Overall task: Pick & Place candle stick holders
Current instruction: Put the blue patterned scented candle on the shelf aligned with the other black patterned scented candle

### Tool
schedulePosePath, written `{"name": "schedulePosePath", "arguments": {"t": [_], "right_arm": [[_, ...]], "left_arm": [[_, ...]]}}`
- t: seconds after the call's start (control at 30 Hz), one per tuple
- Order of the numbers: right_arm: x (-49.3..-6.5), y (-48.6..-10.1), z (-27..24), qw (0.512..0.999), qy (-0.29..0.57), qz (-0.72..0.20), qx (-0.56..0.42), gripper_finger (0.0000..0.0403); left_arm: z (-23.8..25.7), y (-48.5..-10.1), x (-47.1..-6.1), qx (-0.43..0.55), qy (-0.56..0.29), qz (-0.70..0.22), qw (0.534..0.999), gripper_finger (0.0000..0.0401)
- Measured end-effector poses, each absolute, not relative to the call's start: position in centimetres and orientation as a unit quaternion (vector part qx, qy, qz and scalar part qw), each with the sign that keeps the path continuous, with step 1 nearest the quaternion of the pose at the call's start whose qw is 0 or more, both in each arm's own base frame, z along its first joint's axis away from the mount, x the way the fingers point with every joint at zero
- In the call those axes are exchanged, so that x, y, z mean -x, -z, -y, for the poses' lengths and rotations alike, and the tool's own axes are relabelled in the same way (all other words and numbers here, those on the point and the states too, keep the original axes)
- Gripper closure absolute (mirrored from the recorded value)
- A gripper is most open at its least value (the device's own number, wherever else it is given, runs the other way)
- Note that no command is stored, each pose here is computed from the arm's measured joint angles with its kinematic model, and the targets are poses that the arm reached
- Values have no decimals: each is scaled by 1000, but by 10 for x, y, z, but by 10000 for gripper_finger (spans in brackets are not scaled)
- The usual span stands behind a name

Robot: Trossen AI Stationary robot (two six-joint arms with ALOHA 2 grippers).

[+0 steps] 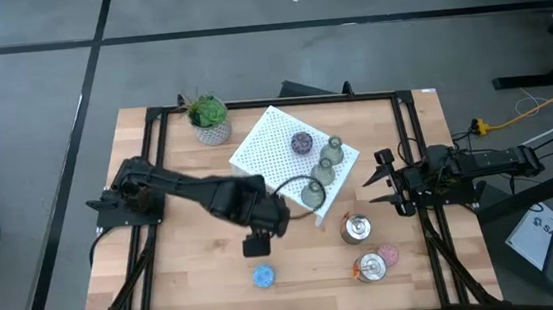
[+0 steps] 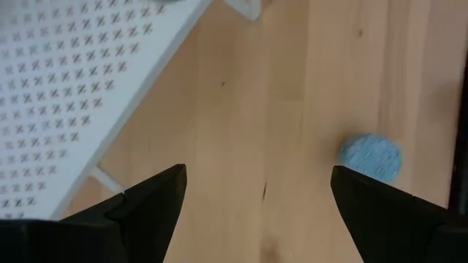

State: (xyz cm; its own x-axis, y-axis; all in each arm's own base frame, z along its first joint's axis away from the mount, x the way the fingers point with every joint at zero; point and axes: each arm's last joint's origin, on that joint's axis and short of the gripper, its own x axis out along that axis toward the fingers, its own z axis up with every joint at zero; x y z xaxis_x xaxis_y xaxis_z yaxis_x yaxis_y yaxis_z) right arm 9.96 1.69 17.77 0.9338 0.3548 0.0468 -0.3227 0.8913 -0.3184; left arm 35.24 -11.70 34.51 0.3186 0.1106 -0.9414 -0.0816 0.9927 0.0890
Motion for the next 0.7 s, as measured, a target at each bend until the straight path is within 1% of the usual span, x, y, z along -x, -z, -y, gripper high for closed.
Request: {"name": "schedulePosePath", "arguments": {"t": [0.1,0.4,0.53,0.7], "right_arm": [[-100,-178,-17,971,-174,52,155,188],[-100,-177,-17,971,-175,48,154,188],[-100,-177,-17,971,-175,48,154,188],[-100,-177,-17,971,-175,48,154,188]], "left_arm": [[136,-340,-352,-30,-59,-570,819,65],[201,-324,-348,-50,13,-540,840,65],[229,-309,-344,-83,39,-539,837,65],[251,-282,-344,-136,38,-552,822,65]]}}
